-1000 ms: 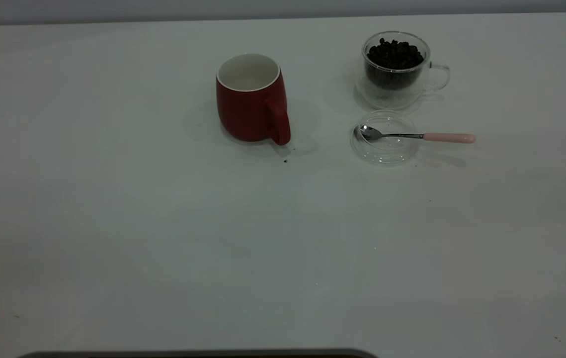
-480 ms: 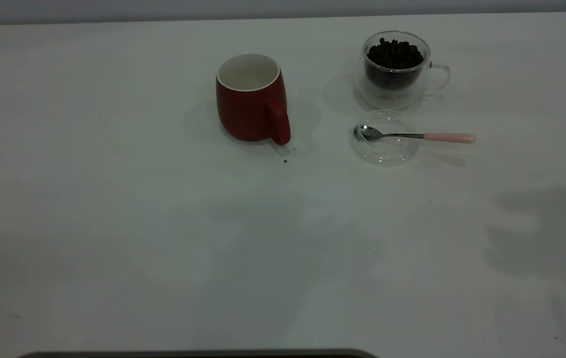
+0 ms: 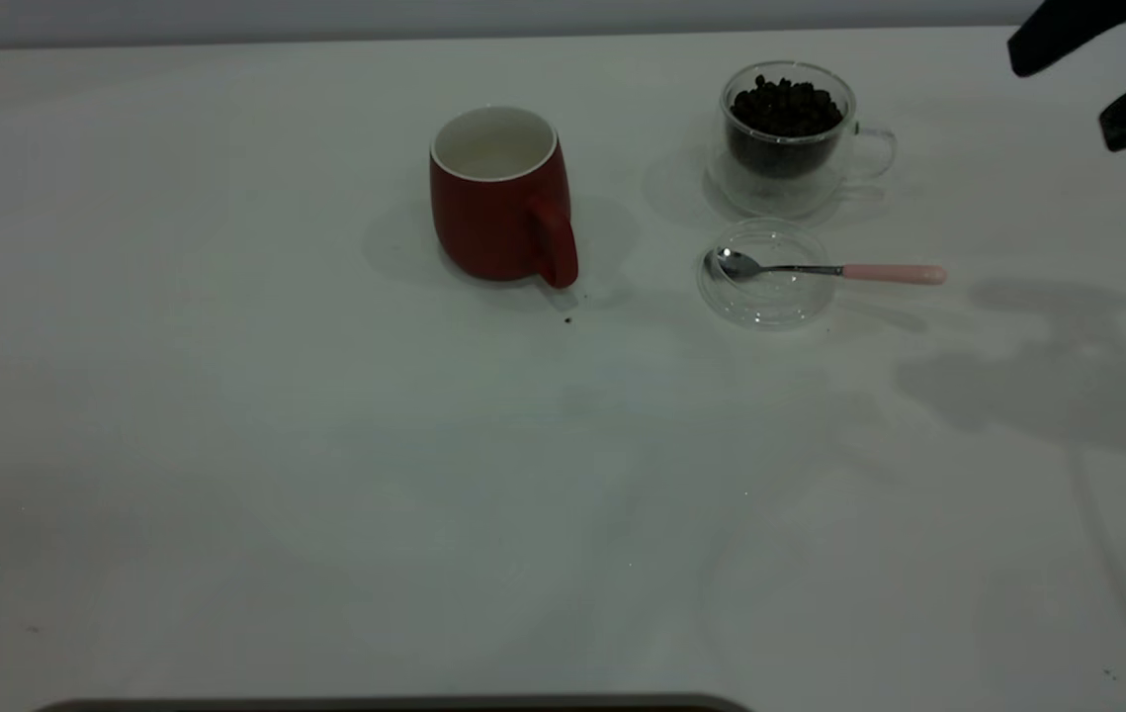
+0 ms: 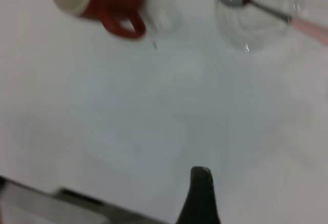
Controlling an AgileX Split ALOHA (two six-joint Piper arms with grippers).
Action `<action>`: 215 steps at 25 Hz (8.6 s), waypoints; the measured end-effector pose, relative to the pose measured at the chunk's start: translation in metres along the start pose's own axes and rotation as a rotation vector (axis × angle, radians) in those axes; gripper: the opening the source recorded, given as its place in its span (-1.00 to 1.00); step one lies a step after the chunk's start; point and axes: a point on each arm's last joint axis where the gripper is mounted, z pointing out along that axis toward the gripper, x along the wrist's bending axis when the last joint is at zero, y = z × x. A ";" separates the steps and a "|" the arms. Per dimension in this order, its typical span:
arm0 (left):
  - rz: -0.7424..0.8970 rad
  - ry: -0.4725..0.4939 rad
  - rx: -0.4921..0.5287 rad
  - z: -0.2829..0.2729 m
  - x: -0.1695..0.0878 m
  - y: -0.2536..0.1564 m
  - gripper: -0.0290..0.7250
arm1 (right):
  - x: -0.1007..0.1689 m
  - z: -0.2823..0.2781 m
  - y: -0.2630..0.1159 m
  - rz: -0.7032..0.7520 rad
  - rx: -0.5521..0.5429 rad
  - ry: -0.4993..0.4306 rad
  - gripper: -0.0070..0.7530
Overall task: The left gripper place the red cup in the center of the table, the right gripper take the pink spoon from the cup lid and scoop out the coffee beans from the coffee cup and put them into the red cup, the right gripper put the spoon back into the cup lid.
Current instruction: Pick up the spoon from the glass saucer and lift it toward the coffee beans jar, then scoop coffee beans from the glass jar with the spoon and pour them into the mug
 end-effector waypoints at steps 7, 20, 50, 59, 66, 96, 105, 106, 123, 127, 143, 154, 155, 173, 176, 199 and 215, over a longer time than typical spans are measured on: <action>0.000 0.000 0.000 0.000 0.000 0.000 0.63 | -0.039 0.027 -0.026 0.158 -0.122 0.102 0.85; 0.004 0.000 0.000 0.000 0.000 0.000 0.63 | -0.084 0.089 -0.048 0.324 -0.096 0.133 0.85; 0.003 0.000 0.000 0.000 0.000 0.000 0.63 | -0.108 0.155 -0.010 0.285 -0.079 0.278 0.51; 0.001 0.000 0.000 0.000 0.000 0.000 0.63 | -0.107 0.155 -0.008 0.281 -0.083 0.280 0.15; 0.001 0.000 0.000 0.000 0.000 0.000 0.63 | -0.107 0.155 -0.010 0.246 -0.063 0.279 -0.48; 0.004 -0.001 0.000 0.000 0.000 0.000 0.63 | -0.067 0.078 0.010 0.018 -0.143 0.368 -0.68; 0.004 -0.001 0.000 0.000 0.000 0.000 0.63 | -0.069 0.068 0.057 -0.044 -0.212 0.234 -0.68; 0.004 -0.001 0.000 0.000 0.000 0.000 0.63 | -0.069 0.067 0.061 -0.052 -0.218 0.220 -0.68; 0.003 -0.001 0.000 0.000 0.000 0.000 0.63 | -0.088 0.089 0.071 -0.051 -0.206 0.186 -0.68; 0.001 -0.001 0.000 0.000 0.000 0.000 0.63 | -0.085 0.088 0.070 -0.017 -0.189 0.222 -0.68; 0.001 -0.001 0.000 0.000 0.000 0.000 0.63 | -0.084 0.089 0.067 0.067 -0.140 0.242 -0.68; 0.001 -0.001 0.000 0.000 0.000 0.000 0.63 | -0.090 0.101 0.061 0.178 -0.118 0.311 -0.68; 0.001 -0.001 0.000 0.000 0.000 0.000 0.63 | -0.092 0.103 0.060 0.190 -0.118 0.324 -0.68; 0.004 -0.003 0.000 0.000 0.000 0.000 0.63 | -0.120 0.105 0.052 0.334 -0.122 0.506 -0.68; 0.004 -0.003 0.000 0.000 0.000 0.000 0.63 | -0.122 0.108 0.050 0.344 -0.123 0.507 -0.68; 0.001 -0.003 0.000 0.000 0.000 0.000 0.63 | -0.012 0.177 0.024 0.208 0.033 0.596 -0.68; 0.001 -0.003 0.000 0.000 0.000 0.000 0.63 | -0.002 0.185 0.031 -0.411 -0.150 0.521 -0.69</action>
